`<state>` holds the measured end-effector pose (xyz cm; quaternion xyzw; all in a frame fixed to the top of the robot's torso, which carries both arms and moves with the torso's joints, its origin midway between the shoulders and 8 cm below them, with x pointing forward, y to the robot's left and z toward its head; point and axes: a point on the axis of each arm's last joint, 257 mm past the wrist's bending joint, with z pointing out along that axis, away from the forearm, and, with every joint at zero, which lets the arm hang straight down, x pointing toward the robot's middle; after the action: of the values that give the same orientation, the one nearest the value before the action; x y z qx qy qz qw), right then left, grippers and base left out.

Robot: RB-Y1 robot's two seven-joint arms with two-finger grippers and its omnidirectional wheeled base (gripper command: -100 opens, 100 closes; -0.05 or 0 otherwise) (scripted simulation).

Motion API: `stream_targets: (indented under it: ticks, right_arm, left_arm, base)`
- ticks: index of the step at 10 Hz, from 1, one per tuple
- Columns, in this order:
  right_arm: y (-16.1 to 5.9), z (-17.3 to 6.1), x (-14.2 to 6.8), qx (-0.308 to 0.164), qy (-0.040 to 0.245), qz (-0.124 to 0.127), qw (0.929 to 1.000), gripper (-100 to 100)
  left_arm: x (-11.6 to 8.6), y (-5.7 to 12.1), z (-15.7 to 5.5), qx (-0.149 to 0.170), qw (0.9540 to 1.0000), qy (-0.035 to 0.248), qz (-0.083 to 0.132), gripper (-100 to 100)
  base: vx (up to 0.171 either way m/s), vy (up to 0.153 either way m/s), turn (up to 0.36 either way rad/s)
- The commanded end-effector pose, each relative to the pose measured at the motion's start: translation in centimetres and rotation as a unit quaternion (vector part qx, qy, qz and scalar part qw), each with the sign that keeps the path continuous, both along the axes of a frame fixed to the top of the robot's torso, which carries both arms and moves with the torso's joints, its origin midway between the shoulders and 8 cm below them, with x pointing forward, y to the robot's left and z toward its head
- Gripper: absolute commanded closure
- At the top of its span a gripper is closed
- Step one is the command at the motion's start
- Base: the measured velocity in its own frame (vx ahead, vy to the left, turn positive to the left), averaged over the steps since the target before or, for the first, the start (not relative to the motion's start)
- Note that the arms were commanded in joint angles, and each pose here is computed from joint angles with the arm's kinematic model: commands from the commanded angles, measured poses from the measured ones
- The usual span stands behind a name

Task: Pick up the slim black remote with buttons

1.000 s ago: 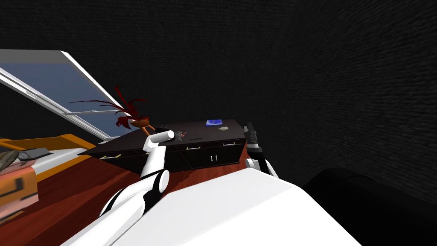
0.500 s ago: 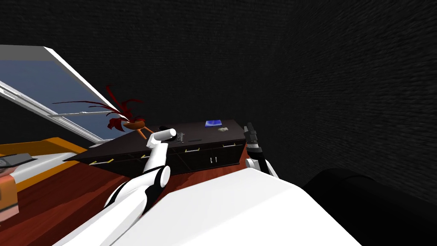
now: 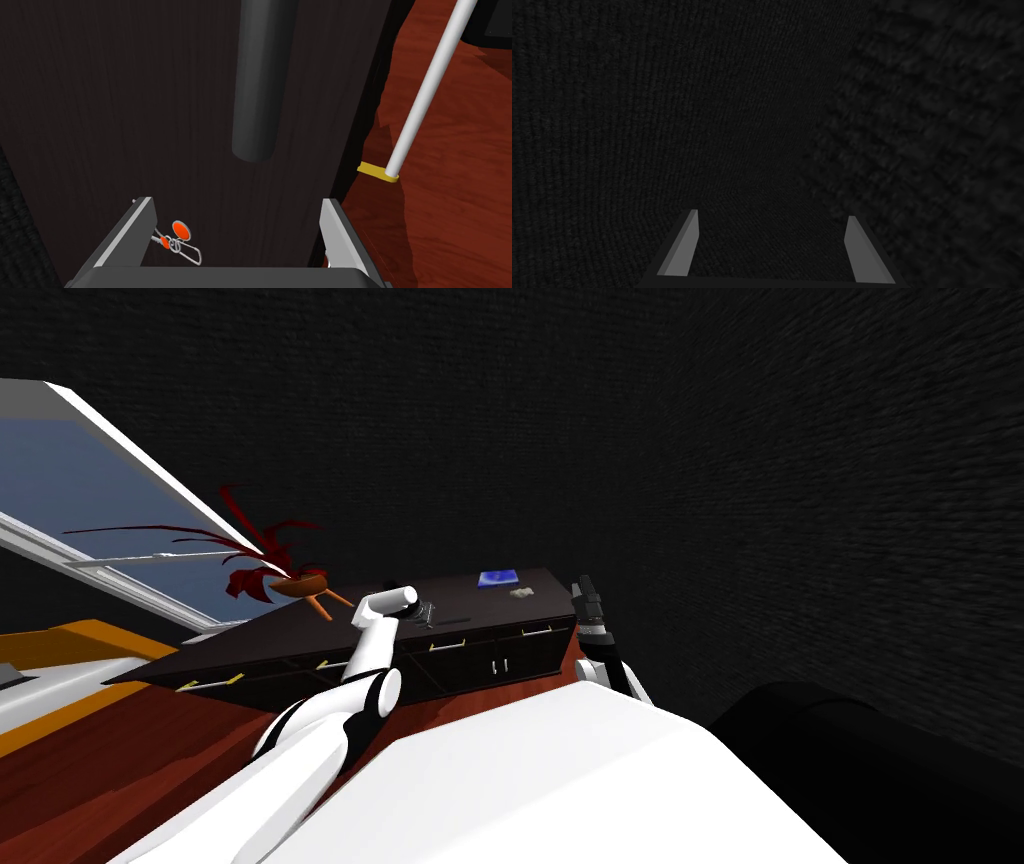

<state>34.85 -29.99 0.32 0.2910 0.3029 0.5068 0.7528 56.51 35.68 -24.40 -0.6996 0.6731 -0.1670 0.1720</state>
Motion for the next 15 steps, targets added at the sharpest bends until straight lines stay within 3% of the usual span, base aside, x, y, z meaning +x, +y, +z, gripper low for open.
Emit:
stream_targets:
  ticks: [1,5,6,8,9,11,12,15]
  right_arm:
    - [0.0,0.0,0.0,0.0,0.0,0.0,1.0,0]
    - [0.0,0.0,0.0,0.0,0.0,0.0,1.0,0]
    - [0.0,0.0,0.0,0.0,0.0,0.0,1.0,0]
    - [0.0,0.0,0.0,0.0,0.0,0.0,1.0,0]
    - [0.0,0.0,0.0,0.0,0.0,0.0,1.0,0]
    - [0.0,0.0,0.0,0.0,0.0,0.0,1.0,0]
    - [0.0,0.0,0.0,0.0,0.0,0.0,1.0,0]
    - [0.0,0.0,0.0,0.0,0.0,0.0,1.0,0]
  left_arm:
    - [-1.0,-0.9,-0.8,-0.002,0.9994,0.033,-0.008,-100]
    - [-3.7,-2.1,-2.4,-0.005,0.9936,0.111,-0.021,-100]
    - [-3.9,-2.2,-2.4,-0.005,0.9931,0.115,-0.021,-100]
    - [-5.7,-3.0,-3.4,-0.003,0.9854,0.168,-0.031,-100]
    - [-5.9,-3.0,-3.4,-0.004,0.9847,0.171,-0.031,-100]
    - [-7.6,-3.7,-4.1,-0.001,0.9759,0.215,-0.038,-100]
    - [-7.6,-3.7,-4.1,-0.001,0.9759,0.215,-0.038,-100]
    - [-9.4,-4.3,-4.7,0.003,0.9654,0.257,-0.044,-100]
  base:
    - [0.074,0.014,-0.061]
    - [0.064,0.018,-0.055]
    - [0.06,0.009,-0.036]
    - [0.073,0.019,-0.087]
    - [0.07,0.028,-0.032]
    - [0.072,0.012,-0.059]
    - [0.062,0.017,-0.029]
    - [0.052,0.02,-0.045]
